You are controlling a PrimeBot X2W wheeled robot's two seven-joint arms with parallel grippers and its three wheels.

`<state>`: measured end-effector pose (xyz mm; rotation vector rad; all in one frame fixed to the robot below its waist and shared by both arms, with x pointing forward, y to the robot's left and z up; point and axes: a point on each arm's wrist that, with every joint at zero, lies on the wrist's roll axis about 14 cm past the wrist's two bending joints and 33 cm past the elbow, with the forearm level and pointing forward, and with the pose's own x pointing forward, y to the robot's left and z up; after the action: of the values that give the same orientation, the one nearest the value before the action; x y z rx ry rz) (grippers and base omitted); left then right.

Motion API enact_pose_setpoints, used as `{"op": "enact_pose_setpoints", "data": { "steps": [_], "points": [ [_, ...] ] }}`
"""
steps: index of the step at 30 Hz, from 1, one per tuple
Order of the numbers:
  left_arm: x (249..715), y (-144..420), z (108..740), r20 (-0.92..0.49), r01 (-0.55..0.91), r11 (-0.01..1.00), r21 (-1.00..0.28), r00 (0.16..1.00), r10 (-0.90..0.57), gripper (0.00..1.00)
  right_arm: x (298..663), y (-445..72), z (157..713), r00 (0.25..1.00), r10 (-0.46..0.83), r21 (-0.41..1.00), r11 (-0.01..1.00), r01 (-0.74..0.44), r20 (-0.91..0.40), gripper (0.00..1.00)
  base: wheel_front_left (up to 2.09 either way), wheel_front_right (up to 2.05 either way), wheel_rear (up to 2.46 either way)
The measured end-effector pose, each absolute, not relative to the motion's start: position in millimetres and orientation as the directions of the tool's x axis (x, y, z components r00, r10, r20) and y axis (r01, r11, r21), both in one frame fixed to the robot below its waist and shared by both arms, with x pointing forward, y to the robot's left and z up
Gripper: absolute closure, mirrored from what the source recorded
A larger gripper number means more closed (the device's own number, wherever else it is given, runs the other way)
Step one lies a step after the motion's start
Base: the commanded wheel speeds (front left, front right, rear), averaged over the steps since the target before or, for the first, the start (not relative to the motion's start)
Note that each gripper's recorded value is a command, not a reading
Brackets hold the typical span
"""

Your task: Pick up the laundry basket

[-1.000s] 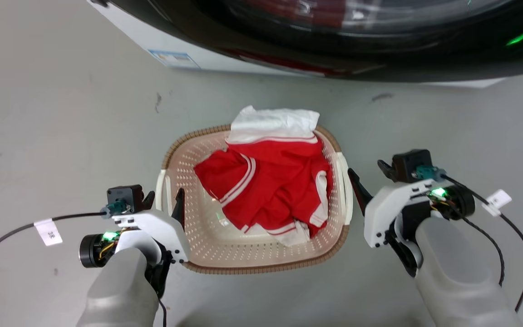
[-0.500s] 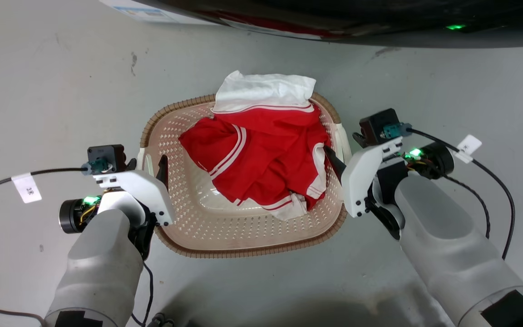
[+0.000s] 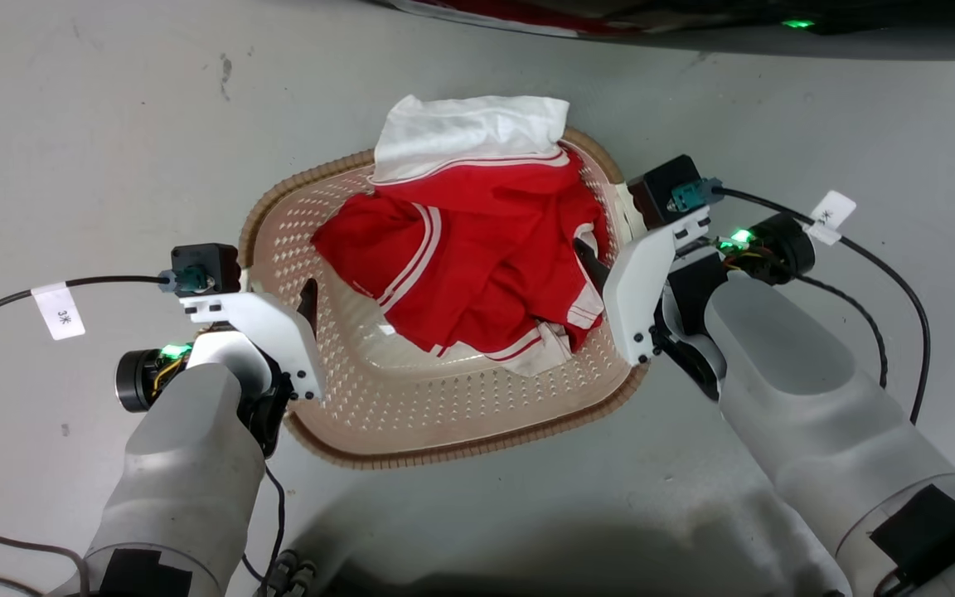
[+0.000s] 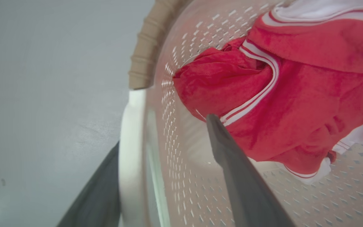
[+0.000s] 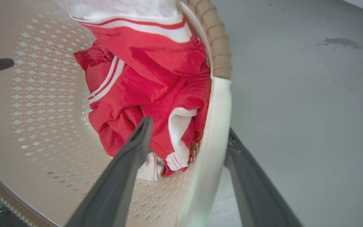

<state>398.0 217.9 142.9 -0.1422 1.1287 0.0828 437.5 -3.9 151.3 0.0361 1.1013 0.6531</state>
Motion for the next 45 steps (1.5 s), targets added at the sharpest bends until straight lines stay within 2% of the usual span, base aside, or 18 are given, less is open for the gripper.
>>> {"op": "enact_pose_setpoints", "data": {
  "steps": [3, 6, 9, 10, 11, 12, 13, 26, 36, 45],
  "points": [
    [396.3, 217.2, 137.2, -0.912, -0.139, 0.988, -0.073, 0.41, -0.01, 0.0, 439.3, -1.3, 147.3, 0.273, 0.51, 0.348, 0.809, -0.474, -0.815, 0.0, 0.0, 0.0, 0.0],
    [397.0, 217.7, 132.9, -0.915, -0.137, 0.988, -0.071, 0.402, -0.01, 0.0, 406.2, -9.4, 129.8, 0.17, 0.48, 0.36, 0.809, -0.465, -0.86, 0.0, 0.0, 0.0, 0.0],
    [396.0, 217.7, 129.8, -0.921, -0.141, 0.987, -0.073, 0.39, -0.012, 0.0, 402.9, -7.0, 126.4, 0.15, 0.483, 0.369, 0.804, -0.466, -0.863, 0.0, 0.0, 0.0, 0.0],
    [394.5, 217.6, 128.6, -0.924, -0.142, 0.987, -0.073, 0.383, -0.013, 0.08, 401.0, -7.4, 124.9, 0.143, 0.482, 0.373, 0.806, -0.46, -0.864, 0.0, 0.0, 0.0, 0.0],
    [394.1, 218.1, 128.1, -0.924, -0.143, 0.987, -0.072, 0.381, -0.012, 0.58, 398.6, -8.1, 123.5, 0.134, 0.479, 0.375, 0.807, -0.457, -0.868, 0.45, 0.0, 0.0, 0.0],
    [394.1, 218.7, 127.8, -0.925, -0.146, 0.987, -0.072, 0.381, -0.011, 1.0, 396.8, -8.6, 122.4, 0.126, 0.477, 0.377, 0.808, -0.454, -0.87, 0.8, 0.0, 0.0, 0.0],
    [394.1, 218.8, 127.5, -0.925, -0.142, 0.987, -0.071, 0.38, -0.012, 1.0, 396.3, -9.8, 121.7, 0.125, 0.474, 0.377, 0.81, -0.449, -0.872, 1.0, 0.0, 0.0, 0.0],
    [405.0, 220.6, 143.3, -0.904, -0.145, 0.986, -0.078, 0.427, -0.009, 1.0, 400.3, -22.8, 131.8, 0.134, 0.443, 0.356, 0.838, -0.414, -0.887, 1.0, 0.0, 0.0, 0.0],
    [407.8, 197.0, 173.2, -0.939, -0.053, 0.993, -0.105, 0.335, -0.082, 1.0, 394.0, -37.2, 166.3, 0.09, 0.399, 0.335, 0.855, -0.396, -0.913, 1.0, 0.0, 0.0, 0.0],
    [424.7, 167.0, 214.6, -0.939, 0.066, 0.989, -0.133, 0.311, -0.147, 1.0, 387.8, -62.1, 211.5, 0.096, 0.352, 0.298, 0.886, -0.355, -0.931, 1.0, 0.0, 0.0, 0.0]
  ]
}}
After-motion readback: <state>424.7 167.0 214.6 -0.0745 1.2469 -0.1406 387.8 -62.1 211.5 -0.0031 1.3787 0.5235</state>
